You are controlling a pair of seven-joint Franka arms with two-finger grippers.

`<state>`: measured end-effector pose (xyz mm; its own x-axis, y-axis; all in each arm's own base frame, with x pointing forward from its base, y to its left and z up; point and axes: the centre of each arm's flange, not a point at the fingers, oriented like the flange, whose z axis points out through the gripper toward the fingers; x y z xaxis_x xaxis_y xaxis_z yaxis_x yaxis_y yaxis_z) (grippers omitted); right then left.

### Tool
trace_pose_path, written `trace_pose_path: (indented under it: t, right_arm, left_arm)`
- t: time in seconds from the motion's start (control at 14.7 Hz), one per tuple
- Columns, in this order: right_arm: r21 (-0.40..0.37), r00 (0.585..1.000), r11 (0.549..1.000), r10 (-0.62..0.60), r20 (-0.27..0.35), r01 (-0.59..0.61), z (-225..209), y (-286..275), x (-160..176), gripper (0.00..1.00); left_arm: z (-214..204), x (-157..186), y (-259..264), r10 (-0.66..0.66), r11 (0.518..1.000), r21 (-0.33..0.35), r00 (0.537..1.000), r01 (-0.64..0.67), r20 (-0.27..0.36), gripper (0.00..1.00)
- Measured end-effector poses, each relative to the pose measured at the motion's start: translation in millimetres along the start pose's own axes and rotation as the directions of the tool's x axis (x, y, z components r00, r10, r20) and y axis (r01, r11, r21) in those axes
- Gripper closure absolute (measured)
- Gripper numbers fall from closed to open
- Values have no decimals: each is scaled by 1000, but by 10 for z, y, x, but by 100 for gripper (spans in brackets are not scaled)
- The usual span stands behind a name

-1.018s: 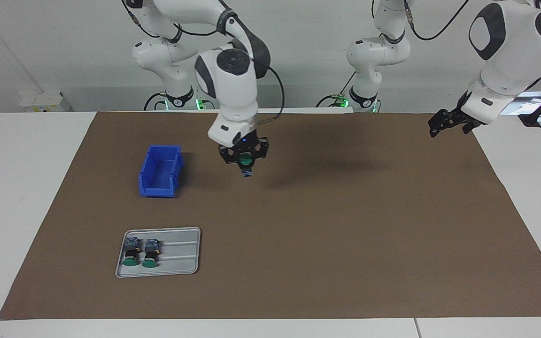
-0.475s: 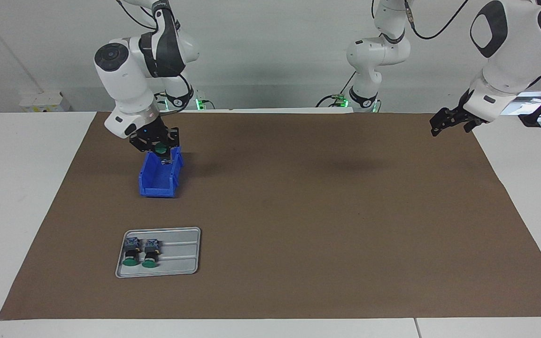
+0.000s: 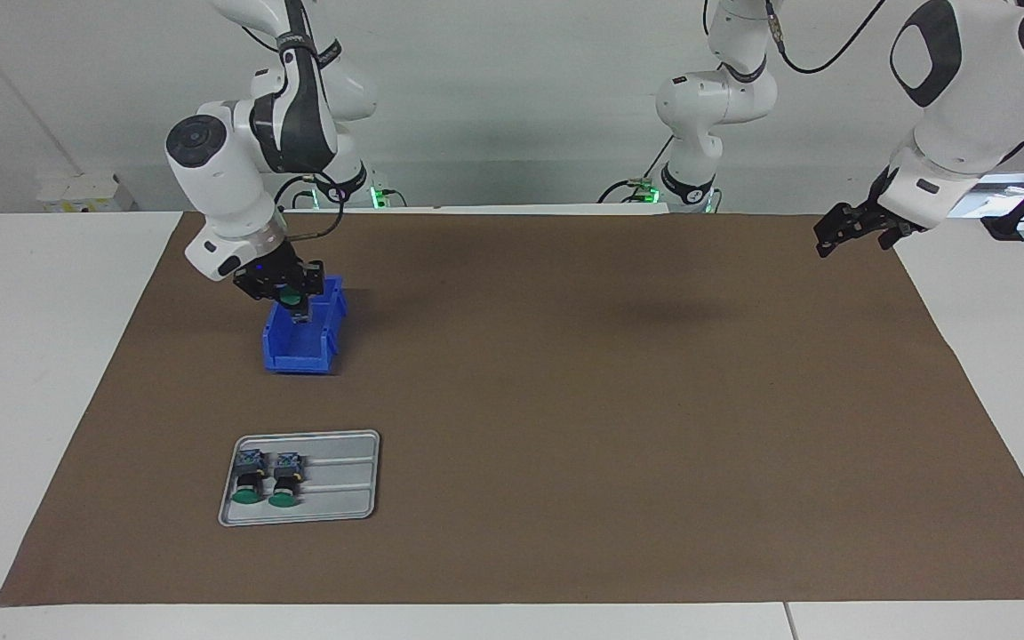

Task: Place and press button with both arms
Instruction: 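Carry the button to the blue bin with the right gripper, then lower the button into the blue bin and open the right gripper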

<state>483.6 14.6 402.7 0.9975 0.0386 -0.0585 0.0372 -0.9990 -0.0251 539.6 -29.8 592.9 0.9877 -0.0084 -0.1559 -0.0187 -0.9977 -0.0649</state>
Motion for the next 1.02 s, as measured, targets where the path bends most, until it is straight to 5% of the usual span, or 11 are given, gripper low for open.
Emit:
trace_pose_path:
  t: [0.88, 1.02]
  right_arm:
    - [0, 1000, 1000, 16, -2, -16, 540, 78, -8, 67]
    - [0, 1000, 1000, 15, -3, -15, 539, 76, -8, 53]
  left_arm:
    - [-82, -53, 78, 12, 1000, -21, 1000, -13, -16, 0]
    - [-100, -69, 97, 16, 1000, -22, 1000, -16, -19, 0]
